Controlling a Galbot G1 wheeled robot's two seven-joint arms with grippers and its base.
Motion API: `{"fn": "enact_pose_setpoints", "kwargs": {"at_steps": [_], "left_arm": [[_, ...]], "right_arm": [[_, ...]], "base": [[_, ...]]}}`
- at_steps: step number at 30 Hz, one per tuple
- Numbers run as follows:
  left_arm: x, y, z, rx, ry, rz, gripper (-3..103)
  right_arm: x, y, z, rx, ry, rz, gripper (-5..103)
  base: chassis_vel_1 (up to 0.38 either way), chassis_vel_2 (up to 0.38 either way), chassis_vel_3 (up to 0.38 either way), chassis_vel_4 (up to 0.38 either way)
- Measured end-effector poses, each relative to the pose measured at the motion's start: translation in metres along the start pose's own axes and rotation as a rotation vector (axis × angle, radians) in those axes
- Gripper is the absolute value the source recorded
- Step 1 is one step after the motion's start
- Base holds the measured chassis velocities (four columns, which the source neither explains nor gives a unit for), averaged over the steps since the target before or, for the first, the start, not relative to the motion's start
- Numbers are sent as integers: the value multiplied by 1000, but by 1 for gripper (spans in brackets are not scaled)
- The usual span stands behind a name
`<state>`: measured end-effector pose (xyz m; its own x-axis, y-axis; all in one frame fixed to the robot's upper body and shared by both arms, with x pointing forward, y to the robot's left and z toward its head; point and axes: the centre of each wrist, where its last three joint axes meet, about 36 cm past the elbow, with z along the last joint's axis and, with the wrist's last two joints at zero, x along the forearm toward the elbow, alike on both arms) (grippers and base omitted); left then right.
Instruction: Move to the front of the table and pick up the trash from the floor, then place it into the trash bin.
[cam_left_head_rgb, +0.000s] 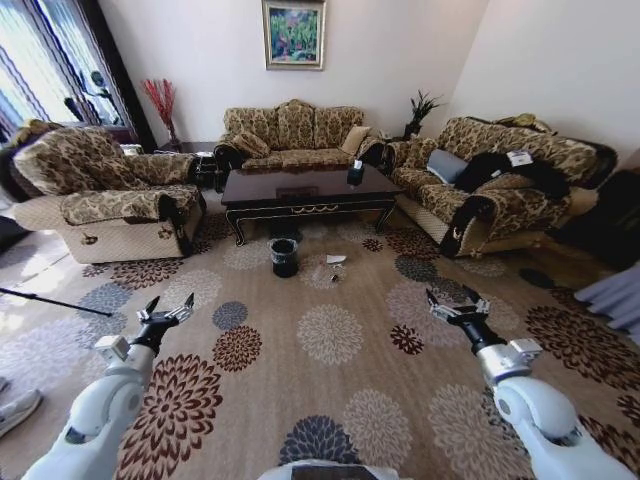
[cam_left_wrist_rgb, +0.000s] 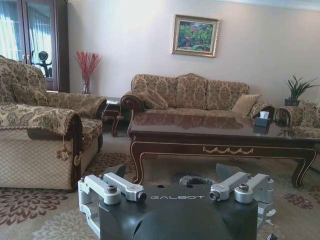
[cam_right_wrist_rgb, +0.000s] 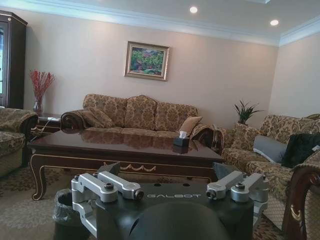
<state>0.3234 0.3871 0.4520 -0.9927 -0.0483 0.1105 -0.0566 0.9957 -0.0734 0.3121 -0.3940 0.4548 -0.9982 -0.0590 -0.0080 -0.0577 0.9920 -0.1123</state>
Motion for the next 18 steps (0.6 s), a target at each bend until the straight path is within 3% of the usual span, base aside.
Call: {"fn": "enact_pose_setpoints", "kwargs": {"at_steps": [18], "left_arm": [[7, 1, 1, 14, 7, -51, 100]], "right_arm": [[2, 5, -3, 6, -29, 16, 100]], "base": [[0, 0, 0, 0]]}}
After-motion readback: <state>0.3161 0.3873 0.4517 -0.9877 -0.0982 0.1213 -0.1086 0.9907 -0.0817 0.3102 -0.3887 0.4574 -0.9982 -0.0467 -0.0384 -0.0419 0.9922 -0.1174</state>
